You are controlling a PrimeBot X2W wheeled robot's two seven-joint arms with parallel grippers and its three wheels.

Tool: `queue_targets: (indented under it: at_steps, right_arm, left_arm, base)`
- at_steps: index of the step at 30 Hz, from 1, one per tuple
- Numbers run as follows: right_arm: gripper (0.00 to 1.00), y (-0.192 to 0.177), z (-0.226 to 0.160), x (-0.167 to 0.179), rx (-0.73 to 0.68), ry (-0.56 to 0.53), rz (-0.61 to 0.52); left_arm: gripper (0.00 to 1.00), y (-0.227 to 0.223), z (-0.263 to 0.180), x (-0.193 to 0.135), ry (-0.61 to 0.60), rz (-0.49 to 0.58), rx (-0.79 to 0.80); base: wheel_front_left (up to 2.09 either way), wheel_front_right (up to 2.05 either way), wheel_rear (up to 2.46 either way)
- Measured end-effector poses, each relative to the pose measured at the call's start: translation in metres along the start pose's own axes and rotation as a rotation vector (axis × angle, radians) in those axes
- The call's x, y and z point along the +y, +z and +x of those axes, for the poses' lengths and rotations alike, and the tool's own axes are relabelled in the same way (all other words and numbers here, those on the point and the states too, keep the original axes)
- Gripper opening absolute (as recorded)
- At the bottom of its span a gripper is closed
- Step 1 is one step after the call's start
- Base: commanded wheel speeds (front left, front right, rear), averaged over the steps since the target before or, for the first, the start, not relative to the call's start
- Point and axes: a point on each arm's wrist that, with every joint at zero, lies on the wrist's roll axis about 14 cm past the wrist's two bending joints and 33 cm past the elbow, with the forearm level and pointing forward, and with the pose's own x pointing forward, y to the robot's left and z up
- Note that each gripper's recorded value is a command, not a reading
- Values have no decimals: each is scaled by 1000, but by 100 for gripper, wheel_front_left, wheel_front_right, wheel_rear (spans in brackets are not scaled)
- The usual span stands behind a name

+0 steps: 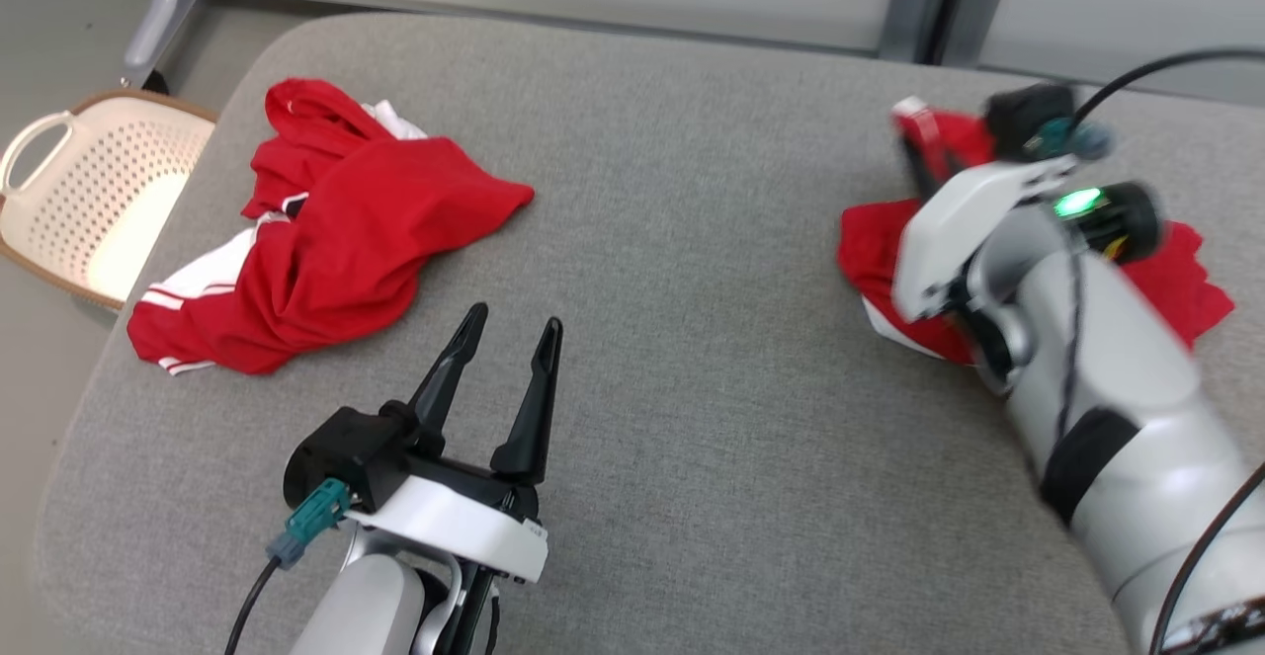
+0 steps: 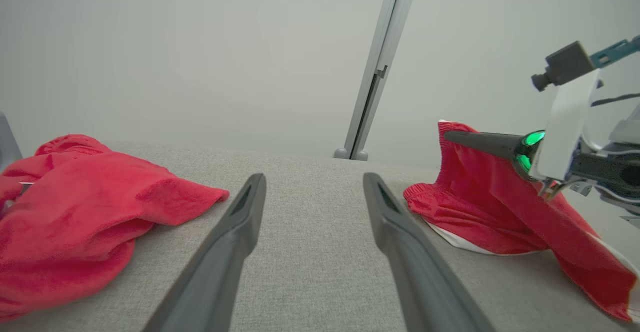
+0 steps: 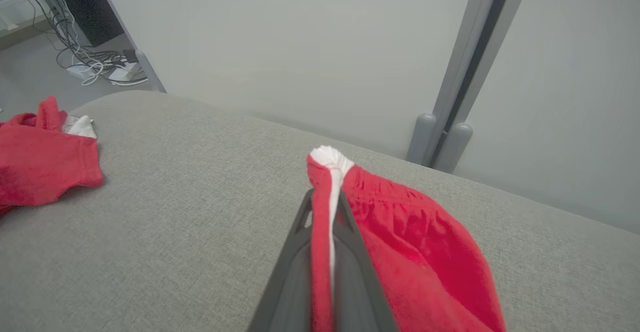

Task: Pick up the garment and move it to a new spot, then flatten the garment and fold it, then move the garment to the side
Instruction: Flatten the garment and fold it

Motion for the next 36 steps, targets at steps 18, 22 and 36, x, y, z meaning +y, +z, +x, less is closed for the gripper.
queue_targets:
  at_steps: [18, 22, 36]
  right_arm:
    - [0, -41, -76, 169, 40, 521, -99]
    - [0, -54, -73, 178, 84, 543, -100]
    - [100, -73, -84, 162, 119, 497, -92]
  left_arm:
    - [100, 8, -22, -9, -16, 8, -27]
    - [100, 7, -24, -5, -5, 8, -21]
    - [100, 3, -31, -4, 6, 1, -13]
  base:
    - [0, 0, 0]
    - [0, 0, 0]
    - [0, 0, 0]
